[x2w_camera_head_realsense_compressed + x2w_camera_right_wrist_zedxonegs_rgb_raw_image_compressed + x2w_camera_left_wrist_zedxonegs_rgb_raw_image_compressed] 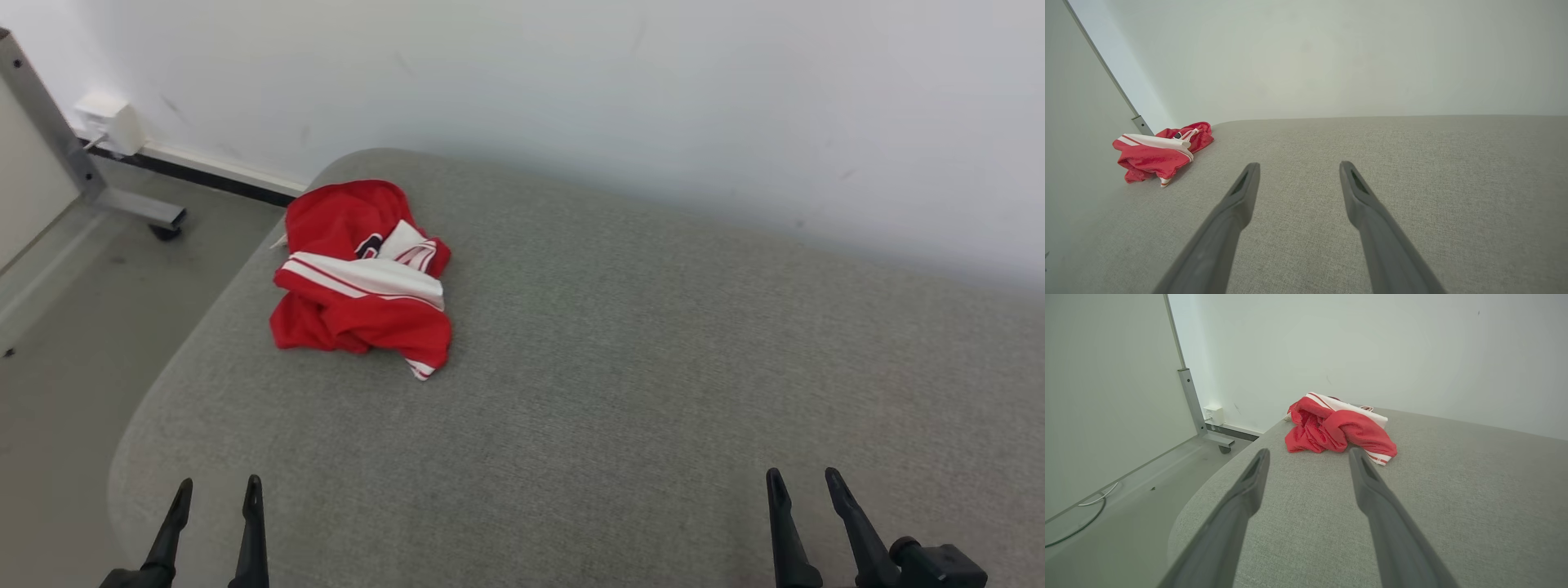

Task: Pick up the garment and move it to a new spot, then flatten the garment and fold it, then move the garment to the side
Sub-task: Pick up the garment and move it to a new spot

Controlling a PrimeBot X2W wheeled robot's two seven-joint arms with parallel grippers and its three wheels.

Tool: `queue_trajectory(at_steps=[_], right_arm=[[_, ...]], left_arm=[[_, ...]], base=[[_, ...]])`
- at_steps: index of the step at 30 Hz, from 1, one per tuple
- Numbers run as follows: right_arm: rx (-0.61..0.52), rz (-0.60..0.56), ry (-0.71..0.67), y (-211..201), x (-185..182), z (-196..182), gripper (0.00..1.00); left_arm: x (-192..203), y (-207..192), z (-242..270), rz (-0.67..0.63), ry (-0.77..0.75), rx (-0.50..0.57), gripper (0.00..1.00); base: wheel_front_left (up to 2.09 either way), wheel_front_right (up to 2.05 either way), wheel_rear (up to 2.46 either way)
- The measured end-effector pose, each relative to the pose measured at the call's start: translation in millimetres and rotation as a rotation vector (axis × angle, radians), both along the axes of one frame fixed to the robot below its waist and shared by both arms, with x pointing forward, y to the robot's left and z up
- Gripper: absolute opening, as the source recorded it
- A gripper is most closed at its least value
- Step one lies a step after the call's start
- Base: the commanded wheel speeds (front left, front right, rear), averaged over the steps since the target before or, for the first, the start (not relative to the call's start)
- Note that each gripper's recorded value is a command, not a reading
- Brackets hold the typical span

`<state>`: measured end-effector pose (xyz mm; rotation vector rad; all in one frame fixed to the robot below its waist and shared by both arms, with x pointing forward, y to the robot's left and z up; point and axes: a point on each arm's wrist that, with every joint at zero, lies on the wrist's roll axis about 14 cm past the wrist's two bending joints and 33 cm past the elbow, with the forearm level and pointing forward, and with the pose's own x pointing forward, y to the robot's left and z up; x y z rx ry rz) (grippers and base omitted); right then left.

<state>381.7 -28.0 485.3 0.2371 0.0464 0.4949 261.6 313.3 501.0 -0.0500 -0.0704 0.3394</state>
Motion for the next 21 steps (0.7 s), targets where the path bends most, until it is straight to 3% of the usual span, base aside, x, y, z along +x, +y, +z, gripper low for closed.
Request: queue_trajectory(at_steps=[11,21], right_arm=[[0.006,0.154,-0.005,56,5,2,1.0],[-0.004,0.158,0.002,57,5,-1,1.0]], left_arm=[[-47,32,-3,0.159,0.009,-0.009,1.0],[-49,34,-6,0.173,0.014,-0.02,1.0]], base=[[0.0,0.0,0.0],[0.0,0.0,0.0]])
